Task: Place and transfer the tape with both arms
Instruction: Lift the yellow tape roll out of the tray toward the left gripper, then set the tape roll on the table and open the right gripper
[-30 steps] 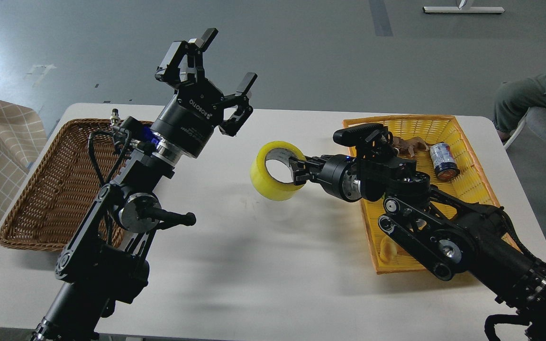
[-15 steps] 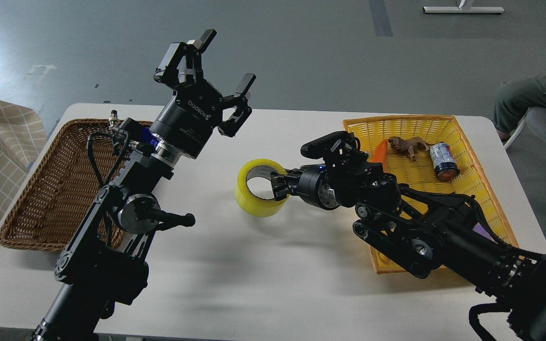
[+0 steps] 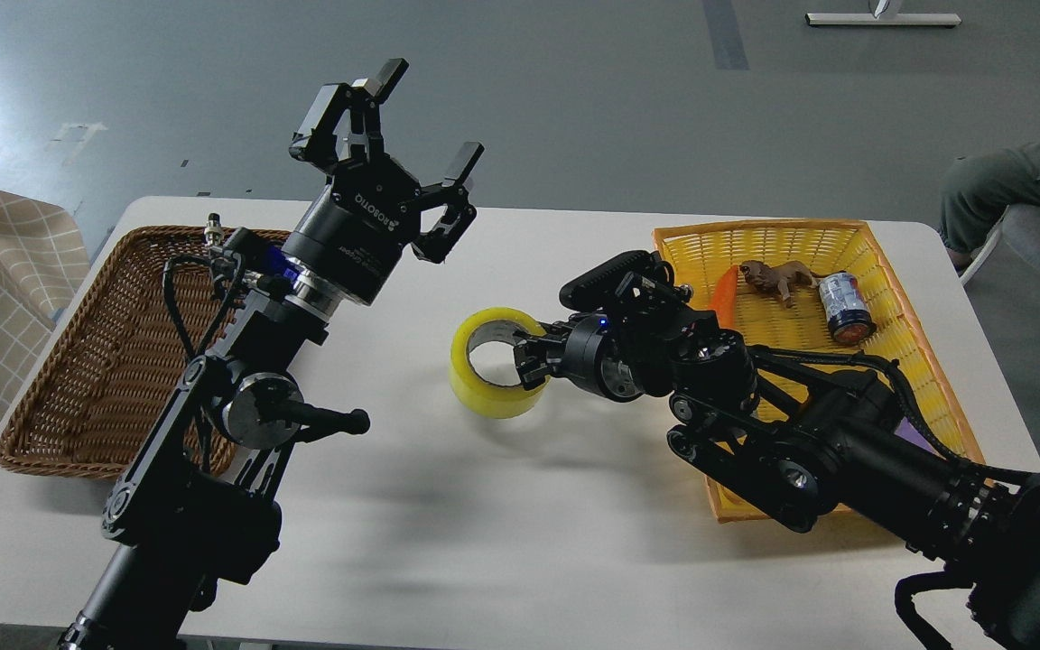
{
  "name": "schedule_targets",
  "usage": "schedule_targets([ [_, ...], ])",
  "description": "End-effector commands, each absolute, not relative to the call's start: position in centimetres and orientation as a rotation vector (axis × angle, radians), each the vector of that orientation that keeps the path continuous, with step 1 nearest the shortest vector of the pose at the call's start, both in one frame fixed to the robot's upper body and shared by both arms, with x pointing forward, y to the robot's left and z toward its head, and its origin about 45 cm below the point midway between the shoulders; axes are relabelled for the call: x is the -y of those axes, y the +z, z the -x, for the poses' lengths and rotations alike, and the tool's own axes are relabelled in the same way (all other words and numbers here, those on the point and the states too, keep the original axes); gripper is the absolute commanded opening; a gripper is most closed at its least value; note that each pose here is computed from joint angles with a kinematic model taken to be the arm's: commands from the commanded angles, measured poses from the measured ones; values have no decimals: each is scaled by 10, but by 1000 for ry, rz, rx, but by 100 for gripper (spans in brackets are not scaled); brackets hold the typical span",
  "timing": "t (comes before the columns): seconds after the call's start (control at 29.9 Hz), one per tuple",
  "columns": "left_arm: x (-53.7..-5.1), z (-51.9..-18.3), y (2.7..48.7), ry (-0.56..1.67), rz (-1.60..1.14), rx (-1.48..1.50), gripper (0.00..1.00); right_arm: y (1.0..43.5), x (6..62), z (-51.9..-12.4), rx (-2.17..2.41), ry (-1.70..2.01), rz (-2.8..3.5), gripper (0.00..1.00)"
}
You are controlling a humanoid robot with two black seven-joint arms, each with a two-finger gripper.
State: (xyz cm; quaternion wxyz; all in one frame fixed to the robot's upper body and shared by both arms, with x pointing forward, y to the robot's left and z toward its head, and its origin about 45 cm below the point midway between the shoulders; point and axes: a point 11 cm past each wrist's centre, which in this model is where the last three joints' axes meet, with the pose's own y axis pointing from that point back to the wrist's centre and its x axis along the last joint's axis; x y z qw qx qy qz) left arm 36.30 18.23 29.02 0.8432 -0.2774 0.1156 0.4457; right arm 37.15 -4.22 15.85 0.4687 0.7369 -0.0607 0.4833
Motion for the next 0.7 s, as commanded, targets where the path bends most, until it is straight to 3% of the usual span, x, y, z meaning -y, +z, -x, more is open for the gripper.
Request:
schedule_targets([
  [0.0, -183, -363, 291, 942, 589, -242, 98, 154, 43, -369, 145, 1175, -1809, 12],
  [0.67, -184, -362, 295, 942, 599, -233, 98, 140, 48, -362, 126, 1141, -1814, 12],
])
